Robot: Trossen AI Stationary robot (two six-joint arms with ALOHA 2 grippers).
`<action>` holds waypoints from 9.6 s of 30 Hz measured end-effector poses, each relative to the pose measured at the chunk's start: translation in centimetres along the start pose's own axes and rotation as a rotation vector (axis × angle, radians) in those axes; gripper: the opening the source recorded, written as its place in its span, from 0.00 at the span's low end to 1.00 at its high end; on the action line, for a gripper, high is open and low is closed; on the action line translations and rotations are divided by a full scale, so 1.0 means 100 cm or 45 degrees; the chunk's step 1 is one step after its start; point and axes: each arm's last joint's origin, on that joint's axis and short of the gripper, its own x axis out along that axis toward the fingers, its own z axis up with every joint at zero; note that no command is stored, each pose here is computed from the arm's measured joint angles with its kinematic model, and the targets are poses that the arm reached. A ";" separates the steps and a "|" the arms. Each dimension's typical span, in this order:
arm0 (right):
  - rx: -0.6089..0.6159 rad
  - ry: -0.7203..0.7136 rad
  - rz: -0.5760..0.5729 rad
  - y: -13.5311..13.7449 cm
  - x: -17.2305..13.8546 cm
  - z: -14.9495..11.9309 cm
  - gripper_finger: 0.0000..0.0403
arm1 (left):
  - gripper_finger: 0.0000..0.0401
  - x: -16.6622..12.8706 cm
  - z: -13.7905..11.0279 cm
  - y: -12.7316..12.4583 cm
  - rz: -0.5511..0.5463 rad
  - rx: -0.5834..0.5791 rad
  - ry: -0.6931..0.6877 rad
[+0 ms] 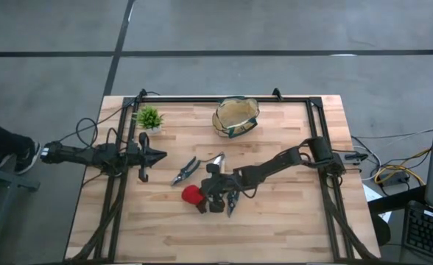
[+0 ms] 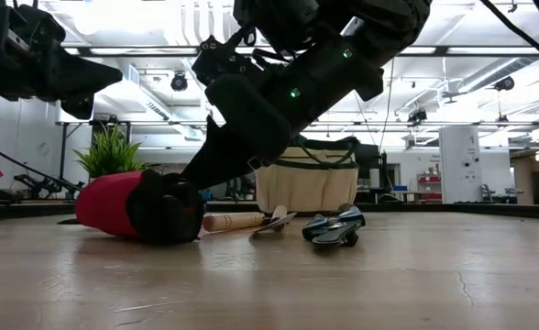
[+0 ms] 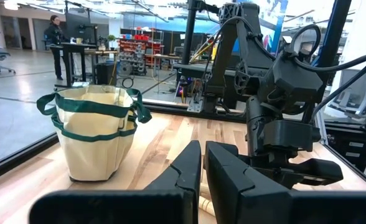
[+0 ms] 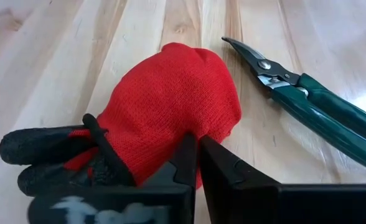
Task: Pick & Place Garden tools in Gardening bag
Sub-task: Put the red gloves into the bag, then put the right green scissors into the green bag
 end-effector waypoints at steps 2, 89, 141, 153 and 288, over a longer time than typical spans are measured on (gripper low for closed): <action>0.000 0.001 0.000 0.000 0.000 0.000 0.02 | 0.08 0.000 0.000 0.000 0.000 0.000 0.000; -0.039 -0.146 -0.353 -0.038 -0.151 0.031 0.02 | 0.08 0.001 -0.001 0.000 0.001 0.003 0.011; 0.042 -0.224 -0.387 -0.052 -0.186 0.016 0.02 | 0.08 0.001 -0.001 0.000 0.001 0.004 0.013; 0.041 -0.223 -0.387 -0.052 -0.186 0.016 0.02 | 0.08 0.001 -0.001 0.000 0.001 0.004 0.013; -0.047 -0.304 -0.105 -0.011 -0.189 0.026 0.48 | 0.08 0.001 -0.001 0.000 0.001 0.004 0.012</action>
